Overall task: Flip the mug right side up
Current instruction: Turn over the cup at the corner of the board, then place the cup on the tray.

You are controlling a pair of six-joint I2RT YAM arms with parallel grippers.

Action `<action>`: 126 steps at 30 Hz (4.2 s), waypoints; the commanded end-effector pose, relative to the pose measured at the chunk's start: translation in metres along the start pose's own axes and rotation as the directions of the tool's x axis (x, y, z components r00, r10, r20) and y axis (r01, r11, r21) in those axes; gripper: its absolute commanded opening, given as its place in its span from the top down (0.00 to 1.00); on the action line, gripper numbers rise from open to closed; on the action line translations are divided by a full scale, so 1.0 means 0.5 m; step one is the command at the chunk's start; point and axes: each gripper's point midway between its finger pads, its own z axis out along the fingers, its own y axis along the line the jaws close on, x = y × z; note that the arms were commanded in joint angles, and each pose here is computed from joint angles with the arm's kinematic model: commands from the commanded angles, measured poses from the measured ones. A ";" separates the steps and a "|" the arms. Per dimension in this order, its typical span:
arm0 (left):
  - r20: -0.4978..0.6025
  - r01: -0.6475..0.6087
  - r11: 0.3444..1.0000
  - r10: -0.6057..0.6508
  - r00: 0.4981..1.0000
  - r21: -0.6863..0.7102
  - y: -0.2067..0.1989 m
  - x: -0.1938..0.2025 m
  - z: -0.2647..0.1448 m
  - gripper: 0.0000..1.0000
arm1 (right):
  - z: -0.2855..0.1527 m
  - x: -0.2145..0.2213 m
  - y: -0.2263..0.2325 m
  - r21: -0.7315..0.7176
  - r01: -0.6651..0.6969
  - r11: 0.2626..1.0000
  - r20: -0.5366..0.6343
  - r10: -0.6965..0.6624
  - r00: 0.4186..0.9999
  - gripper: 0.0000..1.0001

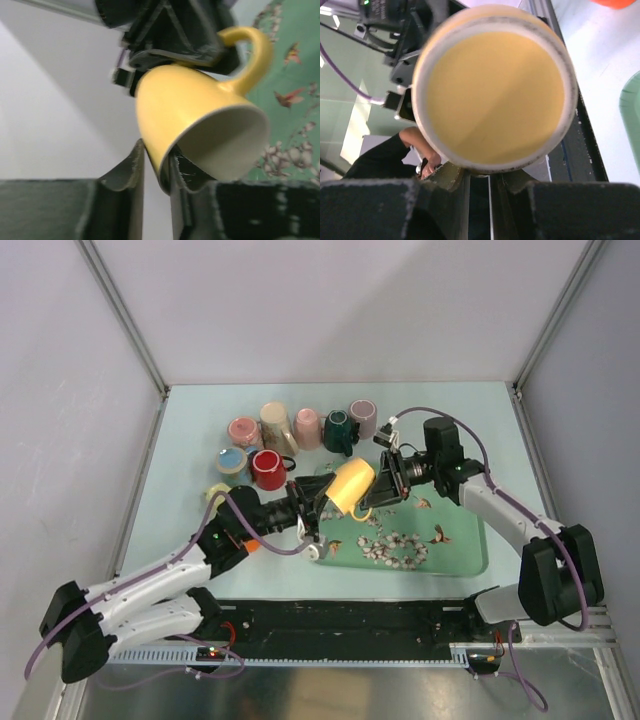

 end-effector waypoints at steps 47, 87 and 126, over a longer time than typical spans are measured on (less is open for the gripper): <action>-0.601 0.887 0.414 -0.769 0.220 -0.205 -0.087 0.057 -0.007 1.00 | 0.065 -0.025 -0.105 0.178 0.949 -0.260 -0.625 -0.775 -0.095 0.50; -0.603 0.852 0.430 -0.777 0.180 -0.300 -0.020 0.139 -0.060 0.00 | -0.520 -0.062 -0.309 0.746 0.664 -0.049 -0.529 -0.651 0.545 1.00; -0.639 0.842 0.460 -0.745 0.191 -0.284 -0.048 0.149 -0.079 0.00 | -0.738 -0.087 -0.412 0.811 0.584 -0.032 -0.527 -0.474 0.705 0.56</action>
